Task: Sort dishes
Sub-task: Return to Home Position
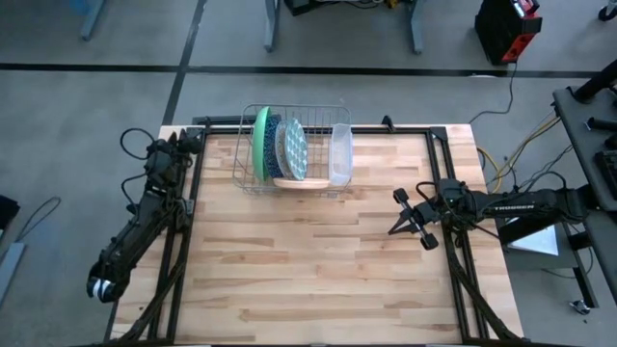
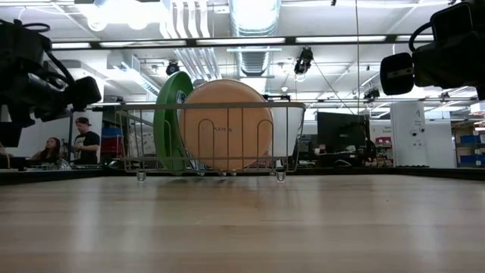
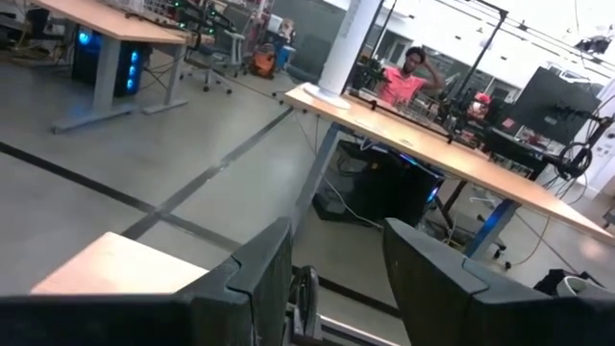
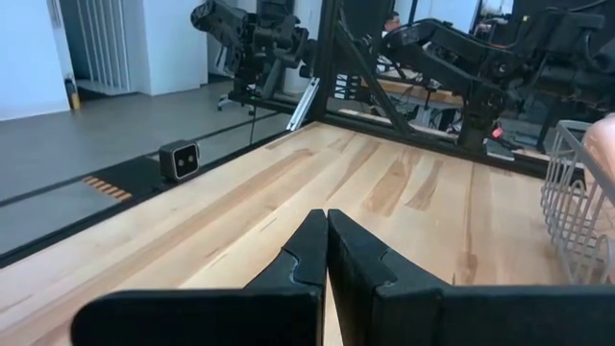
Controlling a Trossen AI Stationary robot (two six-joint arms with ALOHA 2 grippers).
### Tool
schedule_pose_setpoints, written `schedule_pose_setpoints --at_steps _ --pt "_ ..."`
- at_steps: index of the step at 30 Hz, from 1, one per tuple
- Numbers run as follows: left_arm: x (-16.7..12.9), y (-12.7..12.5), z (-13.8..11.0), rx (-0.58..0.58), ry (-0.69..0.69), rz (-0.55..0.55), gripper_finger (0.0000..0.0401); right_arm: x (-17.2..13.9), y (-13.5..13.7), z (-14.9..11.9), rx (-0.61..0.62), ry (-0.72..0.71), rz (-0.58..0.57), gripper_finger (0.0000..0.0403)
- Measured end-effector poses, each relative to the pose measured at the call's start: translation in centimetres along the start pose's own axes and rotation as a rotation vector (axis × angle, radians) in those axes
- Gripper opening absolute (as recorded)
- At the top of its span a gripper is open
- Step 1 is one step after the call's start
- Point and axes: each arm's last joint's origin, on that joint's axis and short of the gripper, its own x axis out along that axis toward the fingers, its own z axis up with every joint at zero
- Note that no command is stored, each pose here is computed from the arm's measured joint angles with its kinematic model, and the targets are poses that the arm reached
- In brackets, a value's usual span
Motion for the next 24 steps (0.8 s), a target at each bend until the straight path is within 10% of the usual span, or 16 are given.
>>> schedule_pose_setpoints --at_steps 24 --pt "0.34 0.07 -0.54 0.023 0.048 0.02 0.0153 0.0 0.0 0.01 0.005 0.0 0.0 0.0"
